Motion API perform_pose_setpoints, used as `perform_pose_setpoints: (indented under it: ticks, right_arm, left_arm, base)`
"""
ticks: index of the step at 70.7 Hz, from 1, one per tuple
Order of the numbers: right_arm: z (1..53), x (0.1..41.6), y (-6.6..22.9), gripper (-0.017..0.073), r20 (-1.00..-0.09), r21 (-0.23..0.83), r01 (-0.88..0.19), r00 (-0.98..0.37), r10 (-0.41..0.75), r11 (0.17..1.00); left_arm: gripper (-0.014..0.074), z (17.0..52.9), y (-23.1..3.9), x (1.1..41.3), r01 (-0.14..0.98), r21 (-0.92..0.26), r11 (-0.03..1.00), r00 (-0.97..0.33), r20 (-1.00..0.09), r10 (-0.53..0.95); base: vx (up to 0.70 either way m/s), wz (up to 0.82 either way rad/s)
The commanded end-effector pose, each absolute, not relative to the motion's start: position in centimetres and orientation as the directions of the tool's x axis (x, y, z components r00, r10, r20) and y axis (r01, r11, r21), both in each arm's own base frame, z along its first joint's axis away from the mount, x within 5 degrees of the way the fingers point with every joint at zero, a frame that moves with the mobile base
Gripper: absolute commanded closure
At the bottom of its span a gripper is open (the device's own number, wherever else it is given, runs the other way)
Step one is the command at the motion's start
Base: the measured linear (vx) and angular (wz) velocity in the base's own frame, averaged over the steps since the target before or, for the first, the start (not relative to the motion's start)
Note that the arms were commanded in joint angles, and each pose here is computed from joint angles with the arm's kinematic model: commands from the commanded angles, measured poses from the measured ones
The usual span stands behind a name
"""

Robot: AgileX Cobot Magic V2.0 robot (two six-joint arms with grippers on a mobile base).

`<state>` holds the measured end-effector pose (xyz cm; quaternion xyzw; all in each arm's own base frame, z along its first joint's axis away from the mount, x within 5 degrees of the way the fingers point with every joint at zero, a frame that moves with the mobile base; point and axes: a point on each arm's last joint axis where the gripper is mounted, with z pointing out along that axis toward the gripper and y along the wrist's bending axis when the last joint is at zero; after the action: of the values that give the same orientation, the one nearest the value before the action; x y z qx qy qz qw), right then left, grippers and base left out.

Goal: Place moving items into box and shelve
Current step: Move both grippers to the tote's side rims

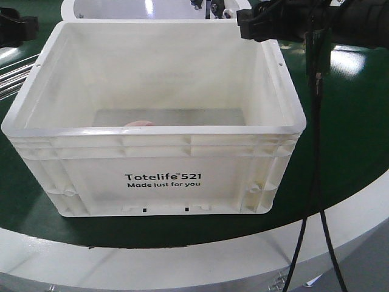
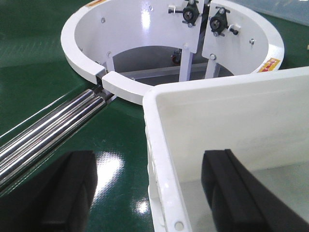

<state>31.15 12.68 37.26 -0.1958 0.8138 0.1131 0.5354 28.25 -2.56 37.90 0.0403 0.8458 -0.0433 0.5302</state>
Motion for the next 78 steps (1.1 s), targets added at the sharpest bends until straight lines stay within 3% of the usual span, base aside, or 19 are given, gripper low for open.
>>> perform_pose_setpoints:
  ticks: [1, 17, 26, 56, 78]
  right_arm:
    - [40.1, 30.9, 12.1, 0.0058, -0.962, -0.028, -0.396, -0.24, -0.133, 0.918]
    - [39.7, 31.1, 11.2, 0.0058, -0.947, -0.054, -0.307, -0.287, -0.146, 0.95]
    - [39.2, 31.1, 10.8, 0.0058, -0.93, 0.022, -0.245, -0.361, -0.07, 0.969]
    - [42.3, 30.8, 10.5, 0.0058, -0.929, 0.018, -0.215, -0.365, -0.063, 0.977]
    - [39.6, 31.7, 10.8, 0.008, -0.832, 0.023, -0.189, -0.548, -0.086, 0.982]
  left_arm:
    - [0.0023, 40.3, -2.4, 28.0, 0.105, -0.034, 0.994, -0.319, -0.948, 0.001]
    - [0.0023, 40.2, -2.4, 28.0, 0.106, -0.034, 0.994, -0.33, -0.944, 0.003]
    - [0.0023, 39.9, -2.5, 27.9, 0.109, -0.035, 0.993, -0.361, -0.933, 0.006]
    - [0.0023, 40.4, -2.5, 28.0, 0.093, -0.083, 0.992, -0.371, -0.928, -0.043]
    - [0.0023, 38.9, -3.0, 30.1, 0.07, -0.16, 0.985, -0.568, -0.818, -0.093]
  base:
    - [0.0, 0.0]
    - [0.0, 0.0]
    - [0.0, 0.0]
    - [0.0, 0.0]
    - [0.0, 0.0]
